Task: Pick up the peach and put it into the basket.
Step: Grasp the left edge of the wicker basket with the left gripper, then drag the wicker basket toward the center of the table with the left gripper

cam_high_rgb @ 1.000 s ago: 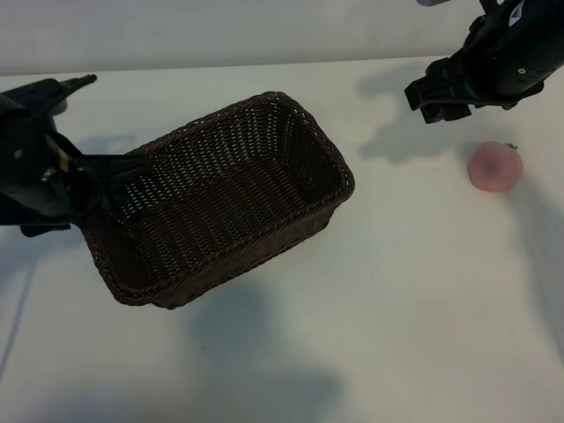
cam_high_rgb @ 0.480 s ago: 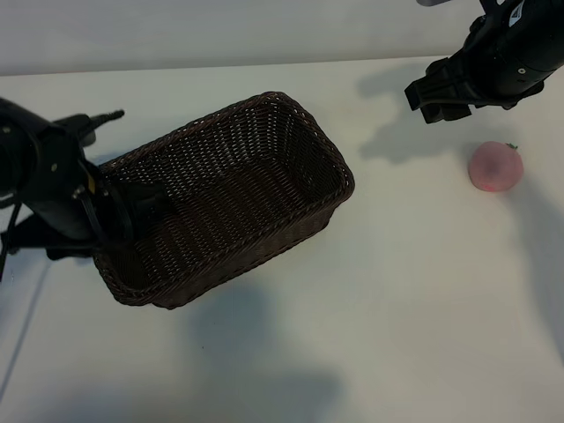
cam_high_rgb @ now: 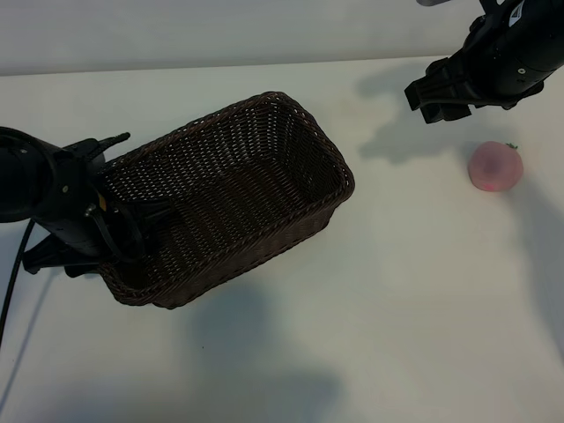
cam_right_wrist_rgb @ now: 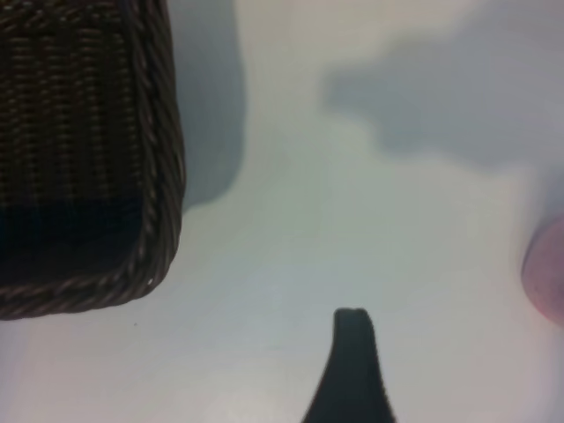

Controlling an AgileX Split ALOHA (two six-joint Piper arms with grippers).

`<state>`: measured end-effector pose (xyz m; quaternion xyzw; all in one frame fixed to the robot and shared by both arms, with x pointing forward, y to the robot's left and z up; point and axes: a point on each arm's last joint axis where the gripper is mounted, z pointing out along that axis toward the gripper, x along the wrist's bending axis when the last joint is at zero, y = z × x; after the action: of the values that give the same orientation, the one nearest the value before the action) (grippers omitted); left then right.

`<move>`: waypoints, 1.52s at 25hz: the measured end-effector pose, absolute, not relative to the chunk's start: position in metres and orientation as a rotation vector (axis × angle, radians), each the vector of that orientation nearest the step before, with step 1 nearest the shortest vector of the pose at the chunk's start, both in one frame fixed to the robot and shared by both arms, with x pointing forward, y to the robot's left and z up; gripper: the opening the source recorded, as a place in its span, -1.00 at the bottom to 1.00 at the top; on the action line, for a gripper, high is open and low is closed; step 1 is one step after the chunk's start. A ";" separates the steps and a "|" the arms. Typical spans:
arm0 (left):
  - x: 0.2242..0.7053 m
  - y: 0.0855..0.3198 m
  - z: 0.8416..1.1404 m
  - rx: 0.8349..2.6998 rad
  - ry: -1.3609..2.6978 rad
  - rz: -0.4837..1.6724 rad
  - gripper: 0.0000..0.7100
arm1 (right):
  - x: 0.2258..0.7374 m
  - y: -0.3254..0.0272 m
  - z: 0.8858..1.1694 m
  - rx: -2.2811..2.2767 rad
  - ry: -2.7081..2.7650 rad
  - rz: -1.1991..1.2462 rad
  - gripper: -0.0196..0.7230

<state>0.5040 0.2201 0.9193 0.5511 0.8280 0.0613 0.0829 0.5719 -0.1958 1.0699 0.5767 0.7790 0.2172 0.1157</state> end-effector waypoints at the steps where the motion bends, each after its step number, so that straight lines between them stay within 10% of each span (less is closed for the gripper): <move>1: 0.504 0.220 0.919 1.645 2.470 0.183 0.56 | 0.572 -0.196 1.070 1.689 2.282 0.636 0.56; 6: 0.504 0.220 0.919 1.642 2.469 0.183 0.39 | 0.572 -0.196 1.070 1.689 2.282 0.636 0.56; 11: 0.505 0.219 0.919 1.626 2.471 0.176 -0.28 | 0.572 -0.196 1.070 1.689 2.282 0.636 0.56; 38: 0.502 0.229 0.970 1.479 2.244 0.080 -0.51 | 0.572 -0.195 1.070 1.689 2.278 0.644 0.41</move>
<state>0.5023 0.2288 0.9697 0.5362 0.8132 0.0291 0.2245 0.5723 -0.1955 1.0702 0.5769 0.7779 0.2201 0.1164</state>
